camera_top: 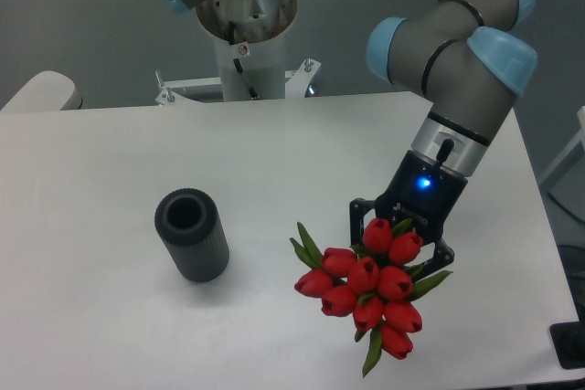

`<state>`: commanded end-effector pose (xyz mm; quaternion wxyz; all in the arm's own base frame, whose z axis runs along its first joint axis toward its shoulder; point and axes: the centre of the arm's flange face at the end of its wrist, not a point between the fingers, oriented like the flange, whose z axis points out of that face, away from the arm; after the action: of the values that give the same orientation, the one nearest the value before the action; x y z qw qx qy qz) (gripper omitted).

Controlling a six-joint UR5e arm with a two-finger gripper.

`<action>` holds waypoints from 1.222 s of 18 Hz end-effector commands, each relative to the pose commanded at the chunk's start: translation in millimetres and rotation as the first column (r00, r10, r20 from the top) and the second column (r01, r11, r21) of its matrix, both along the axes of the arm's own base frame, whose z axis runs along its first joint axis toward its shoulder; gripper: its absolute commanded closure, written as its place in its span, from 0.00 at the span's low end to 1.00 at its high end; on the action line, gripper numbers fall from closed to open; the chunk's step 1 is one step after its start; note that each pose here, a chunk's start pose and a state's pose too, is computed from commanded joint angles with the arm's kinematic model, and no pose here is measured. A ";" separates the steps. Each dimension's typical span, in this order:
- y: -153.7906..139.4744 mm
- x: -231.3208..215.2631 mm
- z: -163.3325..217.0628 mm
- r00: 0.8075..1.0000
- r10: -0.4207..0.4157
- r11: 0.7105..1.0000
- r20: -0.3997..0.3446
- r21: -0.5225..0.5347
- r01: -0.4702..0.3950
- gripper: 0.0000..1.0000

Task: Place the flowers on the table
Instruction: 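Lower the held red tulip bunch toward the table surface beside the vase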

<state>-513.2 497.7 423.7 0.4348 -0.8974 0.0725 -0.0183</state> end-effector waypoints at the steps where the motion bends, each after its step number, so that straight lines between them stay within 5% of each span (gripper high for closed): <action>1: 1.6 1.1 -0.4 1.000 0.003 1.000 -0.009 -0.014 -0.003 0.70; 12: -9.0 1.4 7.5 0.995 0.049 0.993 -0.082 -0.105 -0.057 0.70; 17: -11.5 5.5 5.6 0.980 0.074 0.965 -0.183 -0.234 -0.117 0.70; 22: -16.9 16.3 -15.6 0.953 -0.014 0.910 -0.303 -0.398 -0.113 0.71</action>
<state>-496.8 480.8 408.1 0.2207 -0.9625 0.1090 0.1142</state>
